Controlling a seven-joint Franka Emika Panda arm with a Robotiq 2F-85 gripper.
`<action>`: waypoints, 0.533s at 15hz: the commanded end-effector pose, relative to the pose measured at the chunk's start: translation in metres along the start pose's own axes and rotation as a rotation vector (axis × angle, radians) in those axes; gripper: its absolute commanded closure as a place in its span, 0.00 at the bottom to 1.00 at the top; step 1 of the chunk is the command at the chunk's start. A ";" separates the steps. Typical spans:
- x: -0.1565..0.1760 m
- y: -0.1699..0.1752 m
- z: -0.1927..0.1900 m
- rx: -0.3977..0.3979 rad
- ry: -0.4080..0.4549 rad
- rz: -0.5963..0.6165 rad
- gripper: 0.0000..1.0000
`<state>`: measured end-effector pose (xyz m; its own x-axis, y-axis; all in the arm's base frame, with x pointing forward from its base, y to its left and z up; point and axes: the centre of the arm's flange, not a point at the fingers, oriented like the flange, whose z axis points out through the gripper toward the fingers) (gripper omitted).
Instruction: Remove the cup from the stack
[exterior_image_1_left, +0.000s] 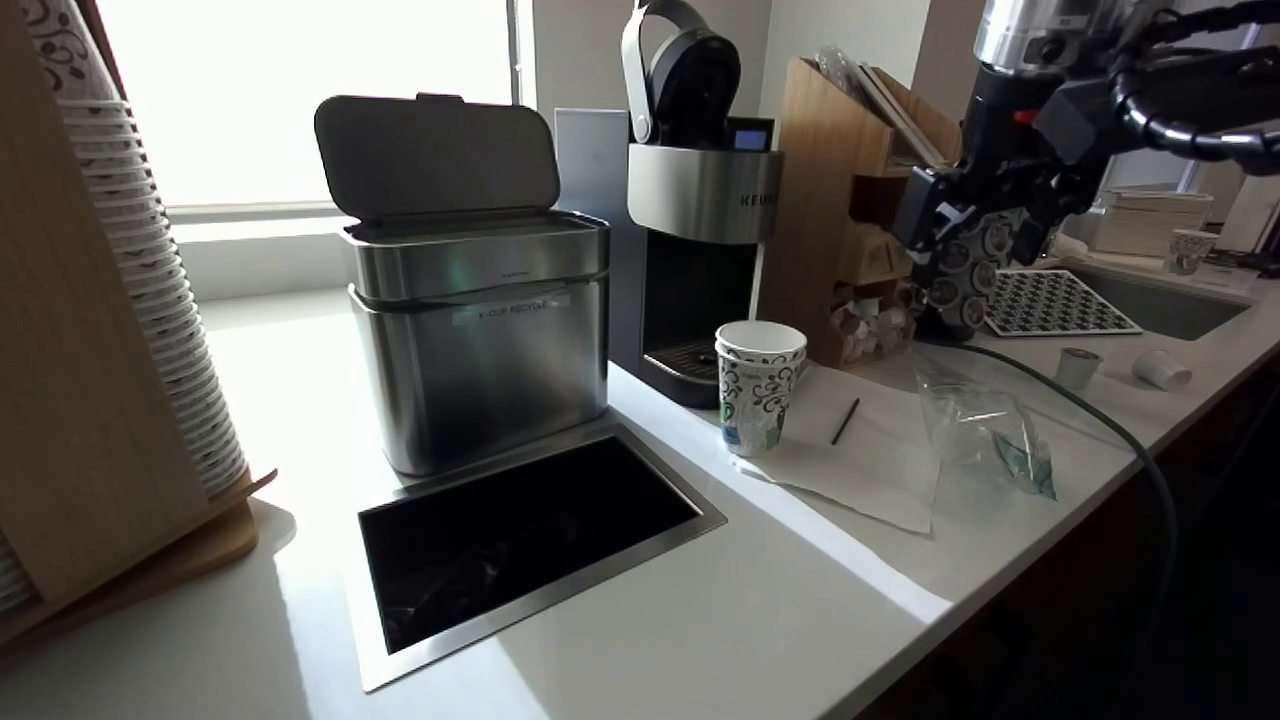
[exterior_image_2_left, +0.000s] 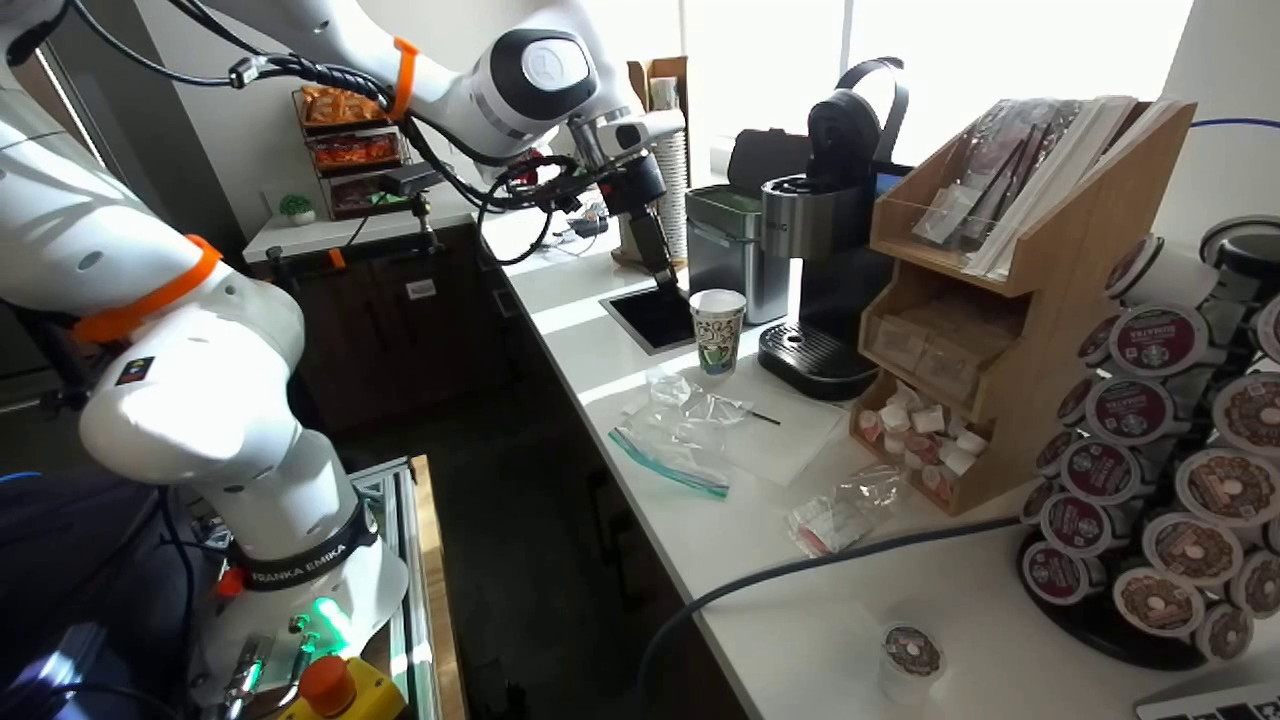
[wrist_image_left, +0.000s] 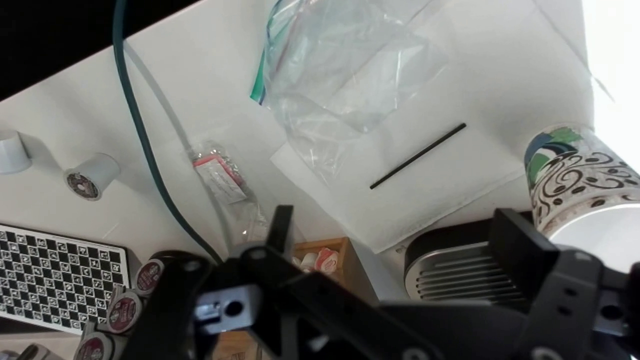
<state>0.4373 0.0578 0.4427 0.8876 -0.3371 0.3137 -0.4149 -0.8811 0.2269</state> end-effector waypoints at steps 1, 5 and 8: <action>0.000 0.000 0.000 0.001 0.001 0.000 0.00; 0.001 -0.004 0.002 0.030 -0.007 -0.010 0.00; 0.011 -0.016 0.012 0.148 -0.011 -0.033 0.00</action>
<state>0.4409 0.0612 0.4419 0.8918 -0.3269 0.3129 -0.3956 -0.8990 0.1881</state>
